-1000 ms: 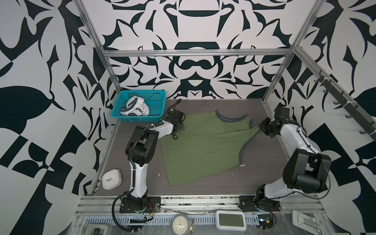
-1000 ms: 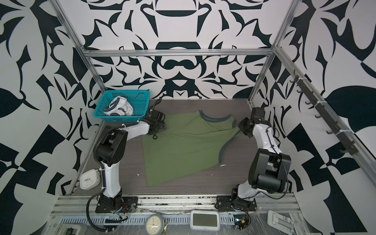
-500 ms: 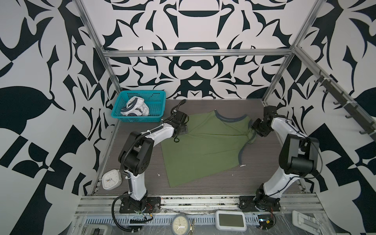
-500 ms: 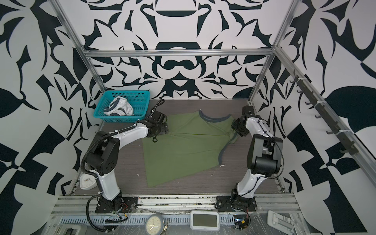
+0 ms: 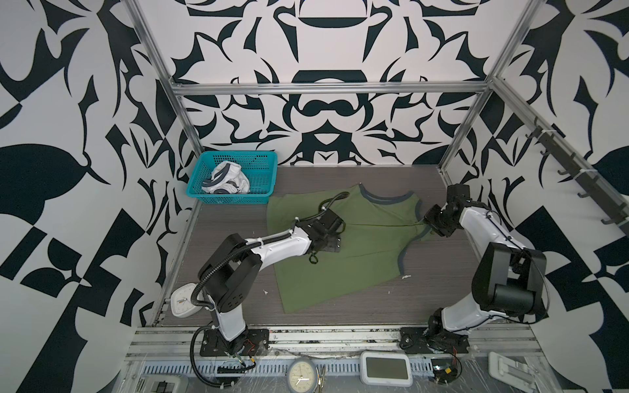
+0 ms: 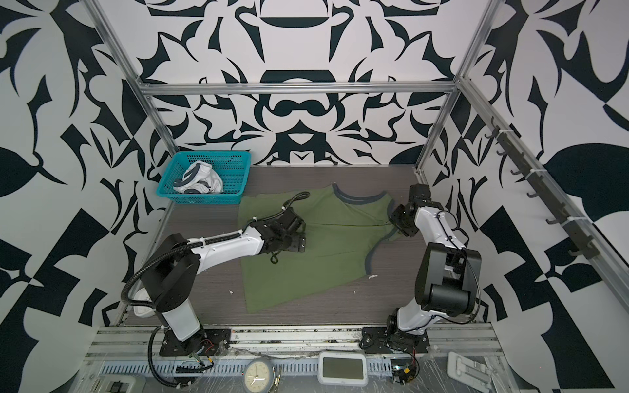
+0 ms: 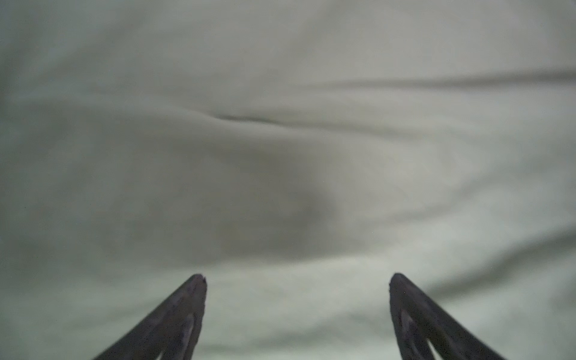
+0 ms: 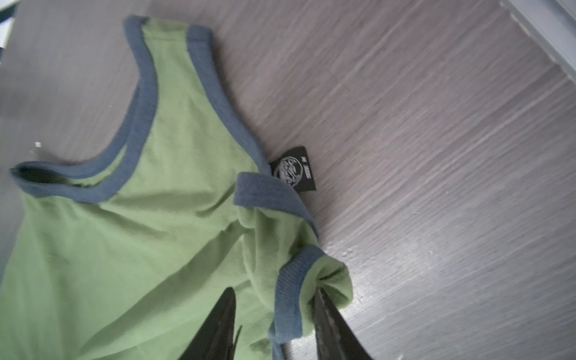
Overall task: Fold and stack tank tops
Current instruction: Smooth out the tank top at the center of the table.
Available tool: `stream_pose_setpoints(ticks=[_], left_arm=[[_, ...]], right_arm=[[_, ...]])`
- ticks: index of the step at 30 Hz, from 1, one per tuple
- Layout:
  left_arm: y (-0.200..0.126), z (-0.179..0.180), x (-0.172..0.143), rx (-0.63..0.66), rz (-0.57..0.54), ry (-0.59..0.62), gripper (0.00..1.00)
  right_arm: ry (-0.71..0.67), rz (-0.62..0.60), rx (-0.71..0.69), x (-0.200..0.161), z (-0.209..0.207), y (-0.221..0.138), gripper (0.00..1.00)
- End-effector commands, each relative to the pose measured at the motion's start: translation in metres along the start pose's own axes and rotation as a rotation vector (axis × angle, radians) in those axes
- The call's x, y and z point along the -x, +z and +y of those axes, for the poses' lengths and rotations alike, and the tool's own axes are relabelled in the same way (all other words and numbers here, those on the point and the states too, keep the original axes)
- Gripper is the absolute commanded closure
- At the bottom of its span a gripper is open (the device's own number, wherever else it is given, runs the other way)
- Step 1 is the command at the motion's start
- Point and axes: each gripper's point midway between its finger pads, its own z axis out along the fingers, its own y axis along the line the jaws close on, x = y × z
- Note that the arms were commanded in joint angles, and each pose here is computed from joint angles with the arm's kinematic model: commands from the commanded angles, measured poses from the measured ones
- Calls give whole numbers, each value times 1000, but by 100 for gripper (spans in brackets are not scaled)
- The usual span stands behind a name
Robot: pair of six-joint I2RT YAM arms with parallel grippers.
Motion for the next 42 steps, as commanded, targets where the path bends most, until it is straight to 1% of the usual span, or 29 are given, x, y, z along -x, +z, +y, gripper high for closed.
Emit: stream_pose_setpoints(ticks=[1, 6, 8, 10, 13, 15, 16, 18, 19, 23, 25, 27, 29, 30, 33, 35, 40, 42], left_arm=[[-5, -54, -10, -111, 10, 154, 6], [-2, -125, -25, -231, 22, 337, 7], [0, -147, -32, -271, 34, 387, 8], [4, -166, -41, -304, 50, 437, 8], [14, -183, -54, -321, 78, 486, 9], [21, -190, -58, -322, 93, 495, 12], [24, -192, -60, -320, 98, 500, 13], [29, -193, -62, -307, 103, 505, 14], [32, -192, -63, -298, 103, 506, 18], [41, -187, -69, -266, 124, 512, 25], [45, -180, -69, -233, 120, 508, 29], [47, -173, -68, -198, 111, 499, 35], [47, -168, -66, -184, 95, 485, 45], [47, -164, -63, -180, 85, 467, 51], [44, -152, -58, -188, 63, 410, 72], [43, -144, -54, -188, 47, 378, 82], [34, -122, -44, -177, 6, 310, 97], [25, -115, -37, -214, -21, 254, 100]], right_arm=[[-12, 6, -24, -1, -6, 2, 58], [-4, 17, -34, -4, -11, 12, 62], [0, 22, -39, -4, -13, 14, 65], [4, 25, -43, -4, -15, 16, 70], [10, 26, -43, -4, -17, 18, 79], [13, 17, -46, -3, -18, 18, 88], [16, 13, -45, -2, -18, 17, 91], [20, 6, -40, -1, -16, 16, 94], [26, 5, -39, 0, -16, 15, 95], [30, -2, -32, 4, -12, 14, 100], [30, 2, -26, 5, -9, 15, 100], [29, 5, -26, 6, -7, 16, 100], [21, 7, -26, 6, -4, 18, 100], [10, 12, -33, 5, -3, 19, 100], [-28, 8, -64, 5, 3, 16, 100], [-43, 5, -70, 6, 7, 15, 100], [-96, -7, -116, 7, 15, 14, 100], [-139, -11, -148, 6, 23, 14, 100]])
